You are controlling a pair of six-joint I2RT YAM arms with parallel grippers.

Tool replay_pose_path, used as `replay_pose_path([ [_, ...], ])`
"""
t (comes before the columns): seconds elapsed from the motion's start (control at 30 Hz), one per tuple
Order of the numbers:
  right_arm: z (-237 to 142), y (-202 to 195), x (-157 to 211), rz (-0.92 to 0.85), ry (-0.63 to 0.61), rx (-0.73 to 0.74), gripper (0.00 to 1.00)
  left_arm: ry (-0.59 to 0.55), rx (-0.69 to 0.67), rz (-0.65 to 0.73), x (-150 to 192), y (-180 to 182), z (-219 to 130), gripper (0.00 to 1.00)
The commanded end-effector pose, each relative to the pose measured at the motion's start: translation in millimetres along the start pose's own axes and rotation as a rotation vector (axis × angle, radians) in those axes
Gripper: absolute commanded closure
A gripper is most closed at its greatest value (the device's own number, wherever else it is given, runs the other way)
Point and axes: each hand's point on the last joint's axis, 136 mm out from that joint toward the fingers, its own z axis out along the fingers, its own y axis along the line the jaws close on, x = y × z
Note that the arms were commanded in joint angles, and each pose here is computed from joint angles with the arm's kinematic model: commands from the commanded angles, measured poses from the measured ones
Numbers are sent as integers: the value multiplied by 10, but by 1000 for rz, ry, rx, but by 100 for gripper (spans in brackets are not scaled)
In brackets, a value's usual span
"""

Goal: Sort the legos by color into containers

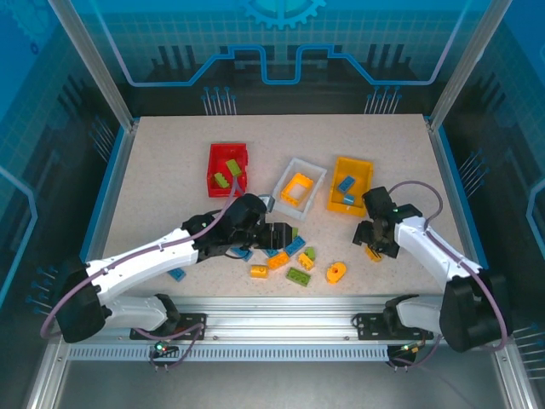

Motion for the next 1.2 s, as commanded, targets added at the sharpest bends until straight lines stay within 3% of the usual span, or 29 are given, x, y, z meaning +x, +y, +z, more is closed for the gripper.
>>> replay_pose_path([
  [0.0,58,51,-49,-74,44,-23,23,-47,16,-17,-88,-59,-91,27],
  [0.23,168,138,80,-109,130,-71,23,-53,23,-27,-88,-63,-87,27],
  [0.4,208,113,184,-99,147,-80,27,-41,95,-2,-55,-243,-98,27],
  [0.63,278,98,235,-94,162,-77,42,27,356,7,172,-665,-169,24],
  [0.73,304,88,241,-94,163,-69,53,29,388,-20,224,-662,-173,24],
  [0.97,184,166,129,-150,70,-48,81,-14,340,-19,176,-568,-245,24],
  [1.17,-575,956,-73,-282,-146,-177,87,-224,35,-52,-139,-23,-627,25],
])
